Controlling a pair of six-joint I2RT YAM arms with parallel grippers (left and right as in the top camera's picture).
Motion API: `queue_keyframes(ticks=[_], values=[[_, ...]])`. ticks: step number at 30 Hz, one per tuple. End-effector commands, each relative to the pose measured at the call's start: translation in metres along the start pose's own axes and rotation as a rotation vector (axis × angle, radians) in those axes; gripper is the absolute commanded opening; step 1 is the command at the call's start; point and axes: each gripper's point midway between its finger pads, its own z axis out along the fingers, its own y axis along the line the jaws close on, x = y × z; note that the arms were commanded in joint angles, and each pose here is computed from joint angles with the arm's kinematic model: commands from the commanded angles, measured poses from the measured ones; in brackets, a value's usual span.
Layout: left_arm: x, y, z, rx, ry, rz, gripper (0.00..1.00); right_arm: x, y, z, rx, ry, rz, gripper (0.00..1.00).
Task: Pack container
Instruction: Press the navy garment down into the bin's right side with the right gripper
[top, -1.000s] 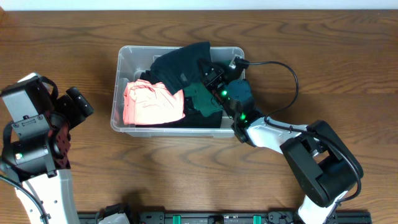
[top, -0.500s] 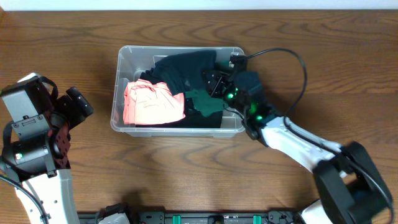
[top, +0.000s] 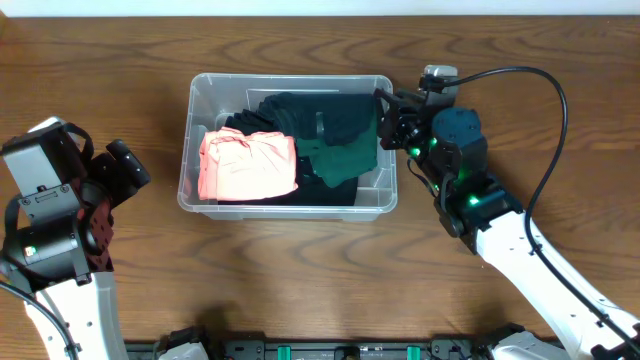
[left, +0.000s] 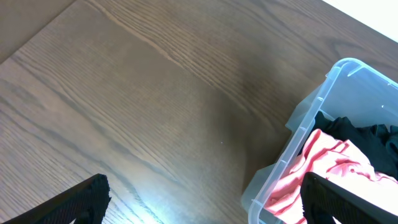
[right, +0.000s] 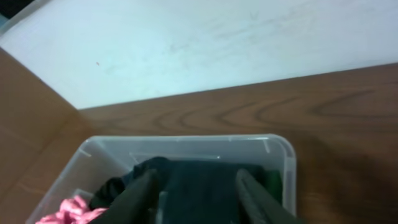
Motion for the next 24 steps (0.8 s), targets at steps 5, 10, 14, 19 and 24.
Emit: queue_keyframes(ticks=[5,10,14,19,24], values=[[0.0,0.004,0.0,-0.016,-0.001,-0.013,0.98,0.026,0.032,0.016,-0.134,0.063,-0.046,0.02],[0.0,0.004,0.0,-0.016,-0.001,-0.013,0.98,0.043,0.039,0.043,-0.189,0.047,-0.079,0.01],[0.0,0.004,0.0,-0.016,-0.001,-0.013,0.98,0.064,0.035,0.071,-0.208,0.04,-0.083,0.01],[0.0,0.004,0.0,-0.016,-0.001,-0.013,0.98,0.107,0.026,0.102,-0.206,0.128,-0.066,0.01],[0.0,0.004,0.0,-0.016,-0.001,-0.013,0.98,0.157,0.029,0.121,-0.215,0.274,-0.07,0.01]])
